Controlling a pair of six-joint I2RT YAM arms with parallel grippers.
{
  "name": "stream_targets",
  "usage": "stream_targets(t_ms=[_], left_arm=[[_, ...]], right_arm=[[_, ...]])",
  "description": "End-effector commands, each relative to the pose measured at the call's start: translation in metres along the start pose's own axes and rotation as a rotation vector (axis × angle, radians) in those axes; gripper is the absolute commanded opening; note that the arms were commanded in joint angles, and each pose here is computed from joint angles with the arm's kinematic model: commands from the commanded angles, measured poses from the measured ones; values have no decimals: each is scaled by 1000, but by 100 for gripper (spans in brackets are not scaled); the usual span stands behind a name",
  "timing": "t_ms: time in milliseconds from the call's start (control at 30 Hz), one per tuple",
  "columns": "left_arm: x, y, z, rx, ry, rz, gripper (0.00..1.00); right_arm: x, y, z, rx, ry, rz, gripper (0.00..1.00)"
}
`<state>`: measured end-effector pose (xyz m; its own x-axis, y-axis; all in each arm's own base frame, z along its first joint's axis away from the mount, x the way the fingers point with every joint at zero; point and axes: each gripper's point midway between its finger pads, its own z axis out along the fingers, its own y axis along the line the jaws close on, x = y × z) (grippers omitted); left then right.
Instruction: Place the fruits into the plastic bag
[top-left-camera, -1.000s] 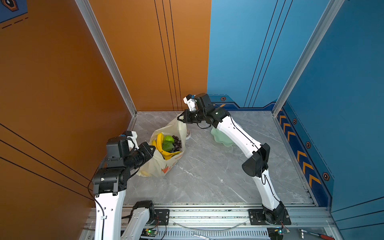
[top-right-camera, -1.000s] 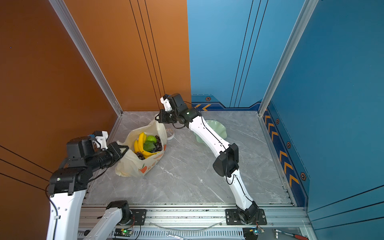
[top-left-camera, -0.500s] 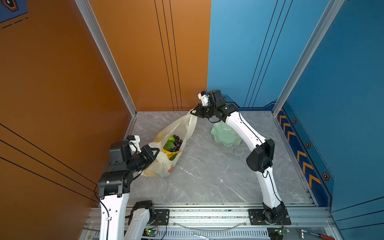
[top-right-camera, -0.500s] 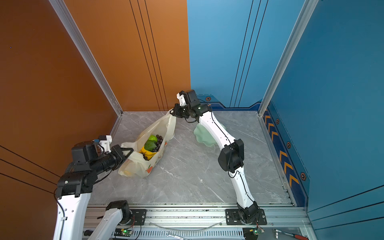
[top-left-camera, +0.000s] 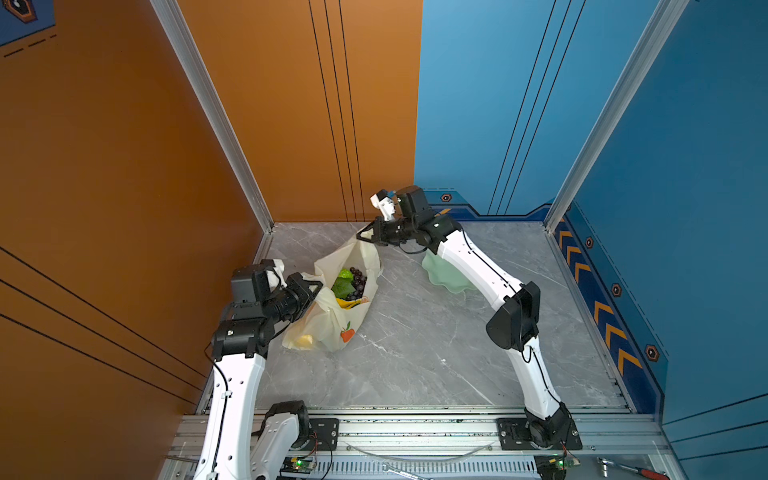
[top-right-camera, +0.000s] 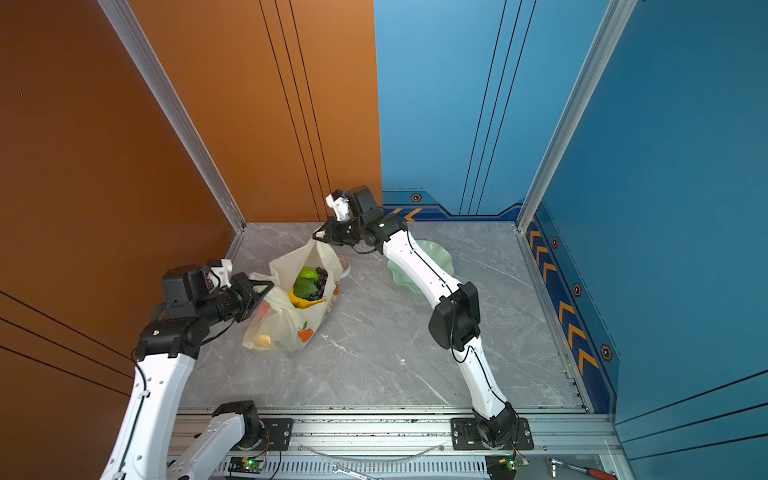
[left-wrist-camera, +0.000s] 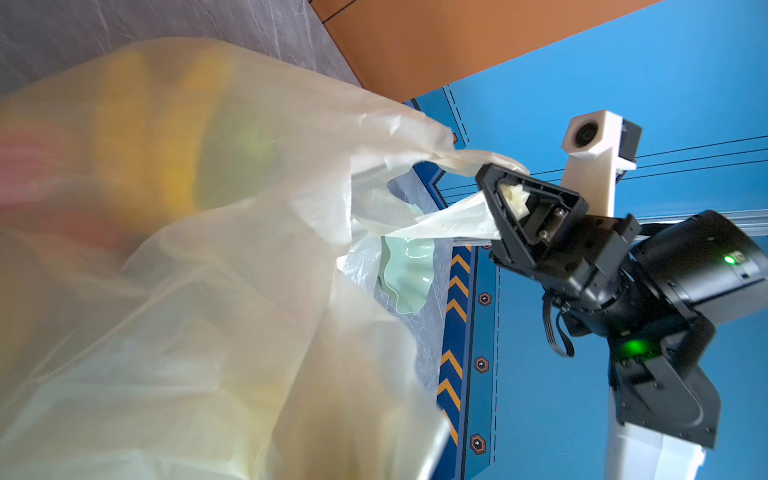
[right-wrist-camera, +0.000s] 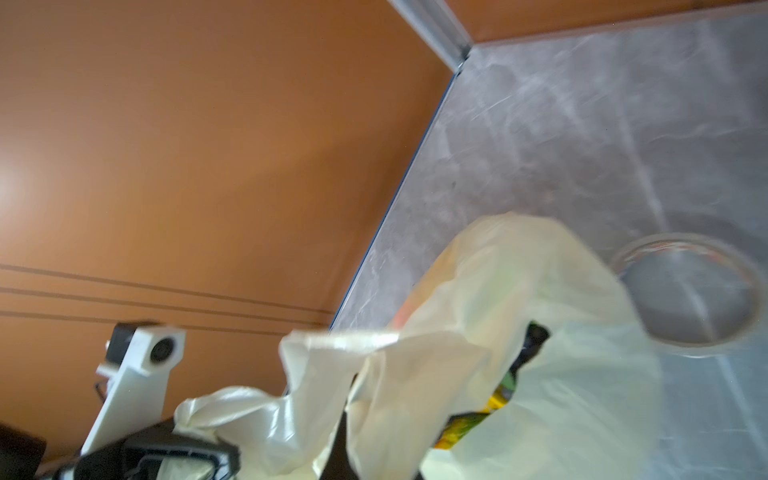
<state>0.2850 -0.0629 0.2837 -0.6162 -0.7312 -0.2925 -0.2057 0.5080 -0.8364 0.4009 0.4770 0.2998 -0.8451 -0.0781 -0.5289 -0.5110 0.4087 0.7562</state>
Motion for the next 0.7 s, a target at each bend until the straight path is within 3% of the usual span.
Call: stream_targets(t_ms=[0, 300, 400, 467, 667], left_arm=[[-13, -28, 9, 82, -28, 32, 0], [-43, -18, 49, 32, -48, 19, 0], [-52, -15, 57, 19, -52, 16, 1], [-56, -16, 60, 17, -50, 14, 14], [-59, -28, 60, 38, -47, 26, 39]], right_arm=[[40, 11, 30, -60, 111, 4, 0], [90, -9, 50, -28, 226, 61, 2], [104, -11, 49, -18, 254, 64, 7], [108, -15, 46, -4, 260, 69, 16], [100, -15, 29, 15, 227, 59, 44]])
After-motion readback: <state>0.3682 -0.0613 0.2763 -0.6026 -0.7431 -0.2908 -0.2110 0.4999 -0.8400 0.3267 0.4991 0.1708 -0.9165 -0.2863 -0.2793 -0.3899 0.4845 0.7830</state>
